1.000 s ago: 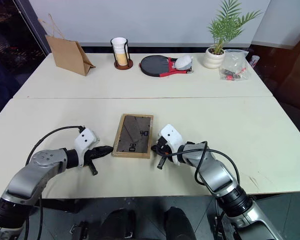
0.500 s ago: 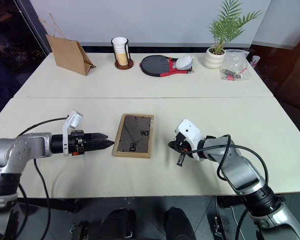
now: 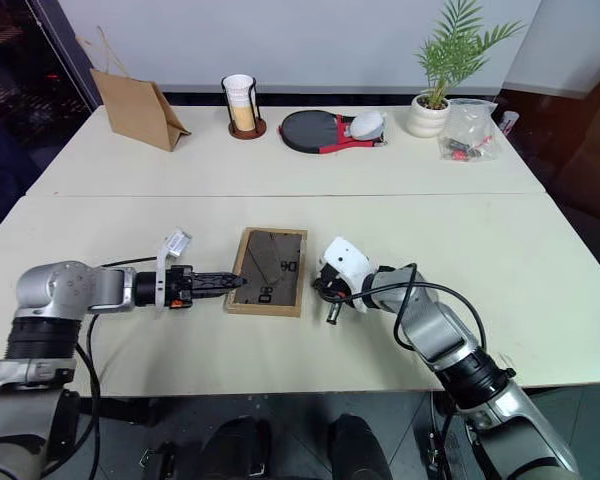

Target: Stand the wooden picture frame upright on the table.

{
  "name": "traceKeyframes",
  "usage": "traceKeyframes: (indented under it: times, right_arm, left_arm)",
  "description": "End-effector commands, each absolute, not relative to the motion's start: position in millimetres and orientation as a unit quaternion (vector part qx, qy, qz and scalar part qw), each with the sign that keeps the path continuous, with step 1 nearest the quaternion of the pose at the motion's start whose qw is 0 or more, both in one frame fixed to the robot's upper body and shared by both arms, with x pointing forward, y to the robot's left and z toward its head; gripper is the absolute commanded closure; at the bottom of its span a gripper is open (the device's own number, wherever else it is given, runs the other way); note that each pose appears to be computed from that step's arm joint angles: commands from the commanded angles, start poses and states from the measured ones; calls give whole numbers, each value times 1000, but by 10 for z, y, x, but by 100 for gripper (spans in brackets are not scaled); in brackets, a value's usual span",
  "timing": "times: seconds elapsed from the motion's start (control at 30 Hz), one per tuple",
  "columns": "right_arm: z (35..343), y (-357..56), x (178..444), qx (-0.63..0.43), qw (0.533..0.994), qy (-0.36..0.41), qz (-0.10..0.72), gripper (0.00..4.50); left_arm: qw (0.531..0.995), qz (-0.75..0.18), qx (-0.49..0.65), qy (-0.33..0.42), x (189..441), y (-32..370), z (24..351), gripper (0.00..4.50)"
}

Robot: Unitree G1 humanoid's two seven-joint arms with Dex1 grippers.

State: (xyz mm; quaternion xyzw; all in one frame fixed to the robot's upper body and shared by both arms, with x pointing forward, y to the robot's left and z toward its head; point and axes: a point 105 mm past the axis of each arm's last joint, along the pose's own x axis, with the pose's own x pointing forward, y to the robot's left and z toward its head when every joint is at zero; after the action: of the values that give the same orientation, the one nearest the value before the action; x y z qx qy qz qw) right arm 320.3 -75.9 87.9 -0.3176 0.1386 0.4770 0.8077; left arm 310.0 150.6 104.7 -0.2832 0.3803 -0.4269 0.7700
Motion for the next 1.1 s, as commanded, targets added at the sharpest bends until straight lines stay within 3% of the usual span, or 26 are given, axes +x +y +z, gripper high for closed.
traceKeyframes:
  times: [0.03, 0.33, 0.43, 0.6, 0.63, 0.8, 0.93, 1.1]
  right_arm:
    - [944, -532, 3110, -314, 787, 111, 520, 450]
    - [1027, -366, 3090, -306, 778, 93, 541, 450]
    - [987, -421, 3086, -318, 774, 99, 538, 450]
    - [957, -531, 3061, -323, 776, 109, 531, 450]
    - [961, -552, 3057, -323, 776, 110, 530, 450]
    - [1171, -838, 3099, -338, 793, 101, 498, 450]
    - [1617, -1124, 3140, -324, 822, 74, 462, 450]
    - [2262, -1184, 3159, -246, 854, 30, 457, 450]
  left_arm:
    - [770, -422, -280, 388, 3114, 1477, 967, 4]
    - [753, -430, -317, 385, 3097, 1428, 904, 4]
    - [752, -420, -337, 380, 3134, 1454, 889, 89]
    - [739, -427, -374, 363, 3128, 1471, 963, 325]
    - [735, -431, -381, 358, 3116, 1467, 995, 346]
    - [727, -457, -413, 304, 2999, 1467, 1246, 344]
    - [744, -451, -436, 230, 2965, 1464, 1451, 344]
    - [769, -447, -425, 169, 2868, 1322, 1606, 344]
